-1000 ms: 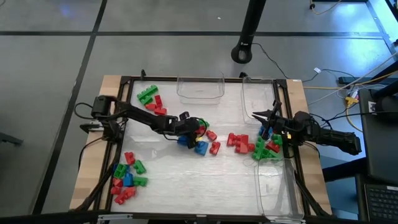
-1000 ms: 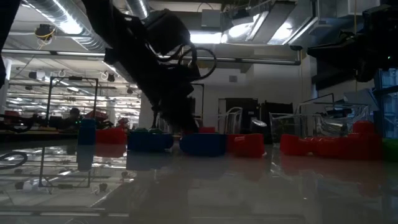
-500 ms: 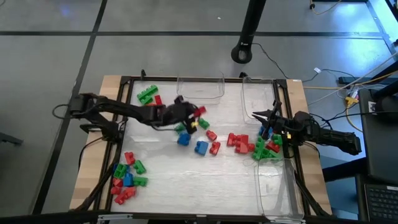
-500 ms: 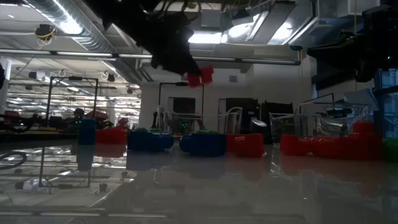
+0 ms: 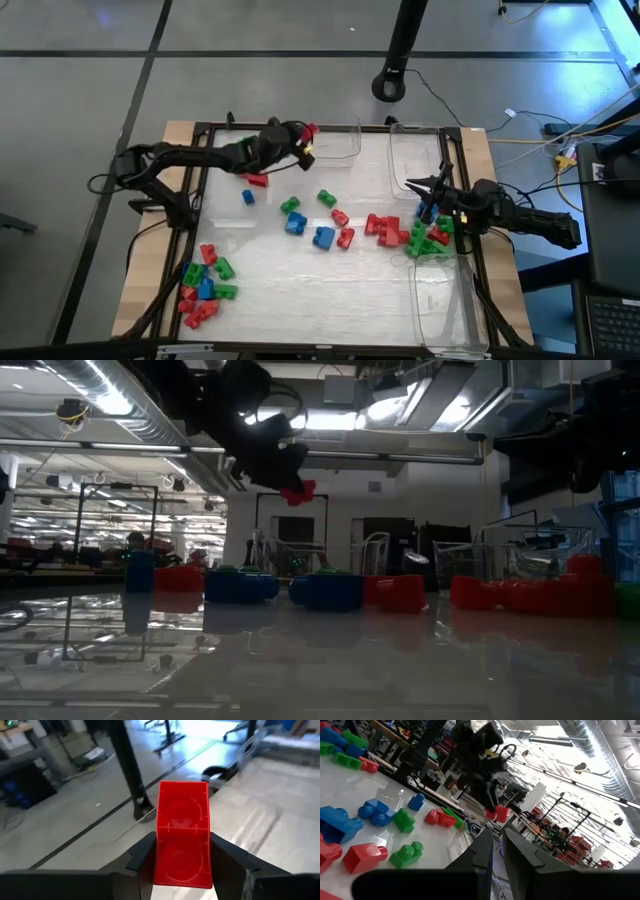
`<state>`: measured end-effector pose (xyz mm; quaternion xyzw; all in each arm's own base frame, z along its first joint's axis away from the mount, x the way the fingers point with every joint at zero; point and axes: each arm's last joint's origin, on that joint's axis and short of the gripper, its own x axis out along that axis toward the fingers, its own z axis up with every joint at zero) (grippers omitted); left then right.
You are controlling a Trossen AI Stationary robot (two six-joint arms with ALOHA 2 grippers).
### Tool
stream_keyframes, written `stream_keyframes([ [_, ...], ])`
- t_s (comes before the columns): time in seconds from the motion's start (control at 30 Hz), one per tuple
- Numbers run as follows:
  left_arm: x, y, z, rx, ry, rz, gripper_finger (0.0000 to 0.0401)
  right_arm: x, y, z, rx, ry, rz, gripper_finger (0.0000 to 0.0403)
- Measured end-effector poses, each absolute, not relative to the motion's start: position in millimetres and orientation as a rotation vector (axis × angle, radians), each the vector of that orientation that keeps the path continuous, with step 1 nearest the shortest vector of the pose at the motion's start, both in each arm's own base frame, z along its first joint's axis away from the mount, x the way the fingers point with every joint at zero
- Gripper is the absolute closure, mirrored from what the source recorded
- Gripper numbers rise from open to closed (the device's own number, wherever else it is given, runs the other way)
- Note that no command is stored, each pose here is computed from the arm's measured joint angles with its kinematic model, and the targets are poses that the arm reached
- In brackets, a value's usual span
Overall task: Sort blocks
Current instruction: Put the red game piece into the top left transparent bin
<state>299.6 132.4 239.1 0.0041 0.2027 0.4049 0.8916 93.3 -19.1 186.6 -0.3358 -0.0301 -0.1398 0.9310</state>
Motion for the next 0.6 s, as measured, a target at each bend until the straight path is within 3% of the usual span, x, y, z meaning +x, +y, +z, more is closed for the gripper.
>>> stream_keyframes([
  [0.43,291.9,152.4,240.4,-0.040,0.379,0.910,0.0245,93.3,-19.4,186.0,-0.686,-0.053,-0.292,0.0358],
  [0.6,291.9,153.2,239.6,-0.053,0.384,0.859,0.0213,93.3,-19.3,186.0,-0.689,-0.053,-0.292,0.0359],
])
